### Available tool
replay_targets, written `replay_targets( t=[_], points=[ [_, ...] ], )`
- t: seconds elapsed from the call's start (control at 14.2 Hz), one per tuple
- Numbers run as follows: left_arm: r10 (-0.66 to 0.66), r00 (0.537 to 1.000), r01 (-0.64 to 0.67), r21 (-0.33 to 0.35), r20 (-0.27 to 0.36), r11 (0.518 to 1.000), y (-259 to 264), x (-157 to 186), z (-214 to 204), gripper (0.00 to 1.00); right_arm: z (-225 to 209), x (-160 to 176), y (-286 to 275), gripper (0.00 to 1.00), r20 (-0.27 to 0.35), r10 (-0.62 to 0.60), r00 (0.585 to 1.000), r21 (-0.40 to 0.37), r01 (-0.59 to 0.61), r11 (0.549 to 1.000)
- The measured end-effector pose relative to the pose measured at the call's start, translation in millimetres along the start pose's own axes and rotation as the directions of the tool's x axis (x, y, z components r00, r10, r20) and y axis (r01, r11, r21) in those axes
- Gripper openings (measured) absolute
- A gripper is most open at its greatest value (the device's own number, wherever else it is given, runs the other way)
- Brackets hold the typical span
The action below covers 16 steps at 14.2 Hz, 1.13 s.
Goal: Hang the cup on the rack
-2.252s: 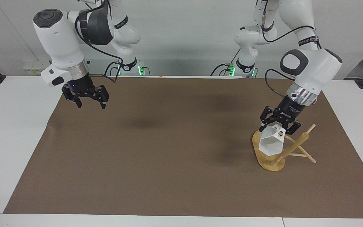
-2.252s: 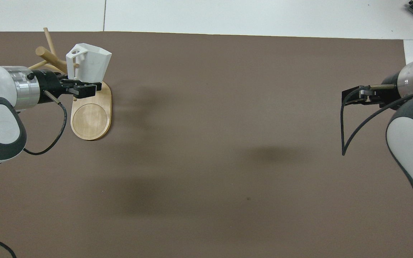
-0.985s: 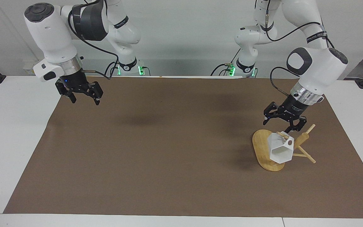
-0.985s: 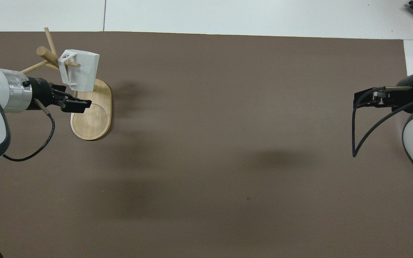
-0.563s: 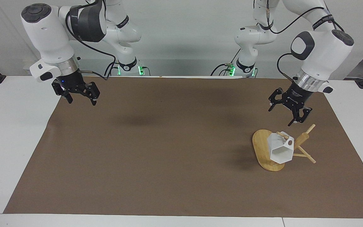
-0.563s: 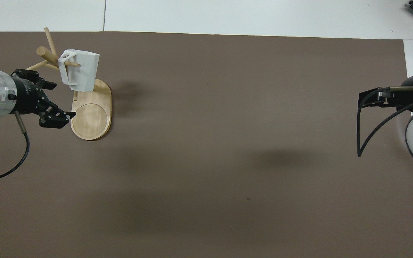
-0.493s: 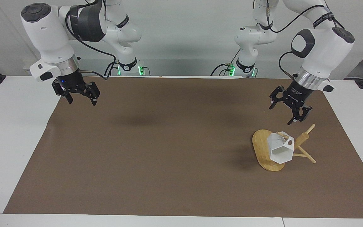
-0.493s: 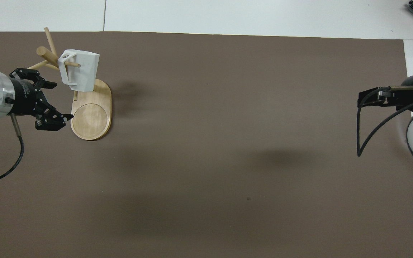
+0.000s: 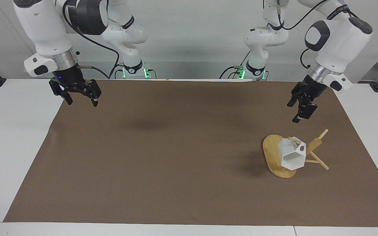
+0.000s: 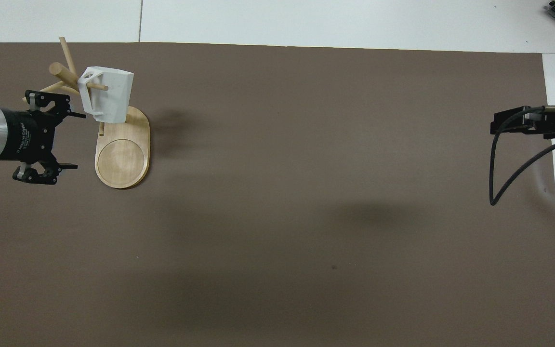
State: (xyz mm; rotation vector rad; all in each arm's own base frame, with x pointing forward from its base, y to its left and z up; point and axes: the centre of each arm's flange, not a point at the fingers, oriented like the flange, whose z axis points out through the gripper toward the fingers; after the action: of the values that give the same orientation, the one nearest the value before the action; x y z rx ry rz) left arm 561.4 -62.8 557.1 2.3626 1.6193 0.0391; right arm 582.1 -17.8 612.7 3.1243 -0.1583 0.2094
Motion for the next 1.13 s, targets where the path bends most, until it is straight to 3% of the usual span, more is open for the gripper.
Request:
replay_targets(
  t=[0.14,0.35,0.63,0.91,1.13],
  points=[
    [0.184,0.983,-0.184,-0.004,-0.001,0.983,2.2,-1.2,-6.4,1.00,-12.9,-1.0,1.0,1.00,-0.004,0.002,1.000,0.000,-0.002,1.000],
    [0.457,0.890,-0.457,0.011,0.010,0.890,0.5,-1.4,-6.2,1.00,-23.4,-2.6,0.8,1.00,-0.011,0.001,1.000,0.002,-0.001,1.000],
    [0.744,0.669,-0.740,0.083,-0.015,0.667,-0.7,3.1,-10.6,1.00,-25.7,-3.1,1.0,1.00,-0.015,0.001,1.000,0.002,-0.001,1.000],
    [0.905,0.424,-0.897,0.157,0.040,0.413,-5.5,14.0,-26.3,1.00,-25.0,-4.7,1.3,1.00,-0.002,0.002,1.000,0.002,-0.002,1.000],
    [0.932,0.351,-0.929,0.161,0.094,0.334,-6.7,13.0,-65.4,1.00,-25.0,-4.8,1.7,1.00,-0.001,0.002,1.000,0.002,-0.002,1.000]
  ],
)
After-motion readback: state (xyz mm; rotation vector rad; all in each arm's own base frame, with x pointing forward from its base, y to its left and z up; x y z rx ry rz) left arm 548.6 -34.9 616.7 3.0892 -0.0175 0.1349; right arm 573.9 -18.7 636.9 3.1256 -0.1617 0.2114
